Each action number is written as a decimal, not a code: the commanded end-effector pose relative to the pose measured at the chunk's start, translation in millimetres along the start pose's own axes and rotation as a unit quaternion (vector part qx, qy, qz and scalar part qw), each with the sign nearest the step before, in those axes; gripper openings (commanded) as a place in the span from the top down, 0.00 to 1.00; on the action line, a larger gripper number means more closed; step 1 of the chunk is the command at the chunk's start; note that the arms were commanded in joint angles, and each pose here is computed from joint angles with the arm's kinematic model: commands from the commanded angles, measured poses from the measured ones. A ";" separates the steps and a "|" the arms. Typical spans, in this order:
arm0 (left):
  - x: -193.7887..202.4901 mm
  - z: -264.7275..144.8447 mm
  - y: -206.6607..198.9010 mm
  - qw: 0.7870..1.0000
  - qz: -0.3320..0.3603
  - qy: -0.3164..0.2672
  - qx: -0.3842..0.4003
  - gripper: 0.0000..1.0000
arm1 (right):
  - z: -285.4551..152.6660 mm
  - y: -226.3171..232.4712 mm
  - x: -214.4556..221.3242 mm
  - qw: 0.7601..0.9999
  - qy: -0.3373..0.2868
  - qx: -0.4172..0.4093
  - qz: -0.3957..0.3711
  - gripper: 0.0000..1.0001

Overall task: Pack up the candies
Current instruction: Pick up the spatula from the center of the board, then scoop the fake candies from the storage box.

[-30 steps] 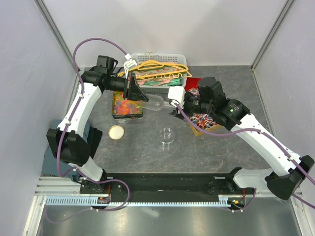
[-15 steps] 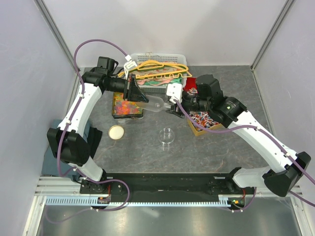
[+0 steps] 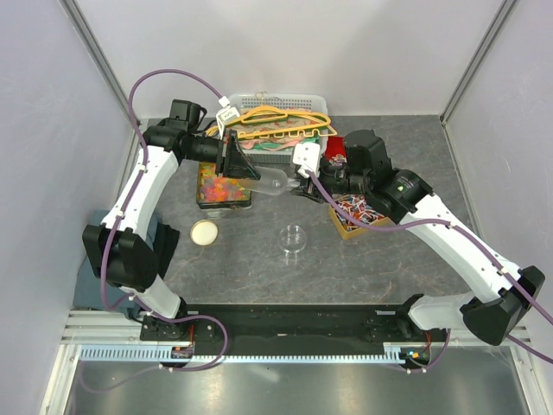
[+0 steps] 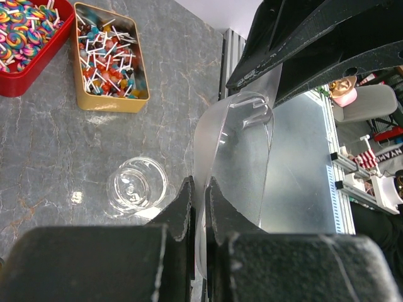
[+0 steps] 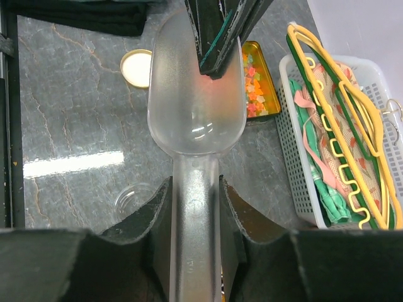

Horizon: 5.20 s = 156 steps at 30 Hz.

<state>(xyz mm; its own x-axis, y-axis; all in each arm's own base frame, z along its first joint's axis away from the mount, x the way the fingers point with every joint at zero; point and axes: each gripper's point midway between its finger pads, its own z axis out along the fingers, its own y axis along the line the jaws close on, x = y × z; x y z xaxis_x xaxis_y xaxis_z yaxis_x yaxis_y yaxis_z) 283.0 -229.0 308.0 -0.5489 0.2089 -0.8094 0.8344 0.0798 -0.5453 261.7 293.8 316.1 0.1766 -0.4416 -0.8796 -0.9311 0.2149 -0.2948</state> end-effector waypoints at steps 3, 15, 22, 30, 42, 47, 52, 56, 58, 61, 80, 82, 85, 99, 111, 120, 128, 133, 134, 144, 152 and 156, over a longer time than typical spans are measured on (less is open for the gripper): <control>-11.4 1.5 -24.1 0.998 0.020 -0.020 0.057 0.97 | 3.1 -5.8 -15.8 1.000 -0.025 0.000 -0.012 0.99; -35.6 -42.5 11.7 0.997 0.031 -0.046 -0.053 0.01 | -0.8 -10.9 6.4 0.999 0.020 0.028 -0.005 1.00; -16.4 -96.9 85.2 0.954 0.013 -0.028 -0.297 0.00 | -12.4 -21.9 10.5 0.997 0.036 0.072 -0.013 1.00; 62.5 -145.8 156.0 0.861 -0.033 0.024 -0.506 0.01 | -16.0 -26.3 15.8 0.994 0.036 0.098 -0.009 1.00; 106.4 -183.0 222.7 0.776 -0.072 0.059 -0.624 0.02 | -5.9 -22.8 32.4 0.995 0.050 0.090 -0.003 1.00; 114.9 -186.8 250.1 0.760 -0.096 0.071 -0.639 0.12 | -6.7 -20.2 37.5 0.995 0.052 0.090 -0.006 1.00; 128.3 -183.2 272.8 0.757 -0.116 0.086 -0.637 0.19 | -6.4 -18.6 39.3 0.995 0.051 0.090 -0.008 1.00; 130.1 -183.0 284.0 0.755 -0.122 0.090 -0.638 0.26 | -4.6 -18.0 41.7 0.995 0.052 0.089 -0.007 1.00; 132.2 -184.5 287.4 0.751 -0.124 0.094 -0.642 0.31 | -3.8 -17.4 43.7 0.995 0.053 0.087 -0.006 1.00; 134.7 -184.9 293.7 0.748 -0.125 0.096 -0.644 0.41 | -2.3 -16.5 45.3 0.995 0.055 0.085 -0.006 1.00; 177.7 -181.0 323.7 0.725 -0.138 0.162 -0.656 0.63 | 8.0 -11.5 52.1 0.995 0.065 0.071 -0.005 1.00; 178.8 -177.9 324.1 0.727 -0.138 0.163 -0.653 0.64 | 10.4 -9.8 54.1 0.995 0.069 0.067 -0.005 1.00; 182.0 -172.6 324.4 0.734 -0.139 0.165 -0.644 0.87 | 14.7 -9.5 55.0 0.995 0.076 0.066 -0.006 1.00; 140.3 -147.7 293.2 0.792 -0.095 0.094 -0.596 0.98 | 72.4 -27.8 53.1 0.963 0.207 0.142 -0.098 1.00; 100.5 -120.0 263.8 0.806 0.008 0.073 -0.587 0.98 | 108.1 -58.2 74.8 0.904 0.329 0.179 -0.204 1.00; 78.1 -95.9 253.1 0.799 0.072 0.080 -0.592 0.98 | 116.1 -51.9 95.6 0.856 0.400 0.163 -0.285 1.00; 60.6 -98.0 237.3 0.794 0.118 0.059 -0.594 0.98 | 108.4 -57.2 105.4 0.797 0.459 0.159 -0.358 1.00; 51.1 -94.8 232.7 0.793 0.157 0.068 -0.585 0.98 | 104.6 -59.4 105.1 0.778 0.473 0.148 -0.387 1.00; 51.1 -92.2 231.3 0.794 0.164 0.072 -0.580 0.98 | 104.4 -59.1 106.1 0.775 0.475 0.144 -0.391 1.00; 51.0 -72.6 224.8 0.811 0.232 0.104 -0.527 0.98 | 106.2 -37.9 137.1 0.739 0.511 0.052 -0.436 1.00; 54.8 -54.3 213.3 0.837 0.255 0.113 -0.472 0.98 | 109.0 -3.7 159.4 0.745 0.503 -0.048 -0.436 1.00; 57.9 -41.2 204.6 0.851 0.265 0.114 -0.439 0.98 | 114.5 9.6 160.6 0.766 0.474 -0.077 -0.428 1.00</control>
<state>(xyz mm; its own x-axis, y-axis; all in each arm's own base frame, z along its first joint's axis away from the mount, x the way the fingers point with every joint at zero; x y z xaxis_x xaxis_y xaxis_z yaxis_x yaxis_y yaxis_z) 425.3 -122.2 102.4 -0.3511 0.6631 -0.6611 0.6670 0.6726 0.3205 337.4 324.0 152.7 0.3961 -0.8494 0.3487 -0.6045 -0.5271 -0.5973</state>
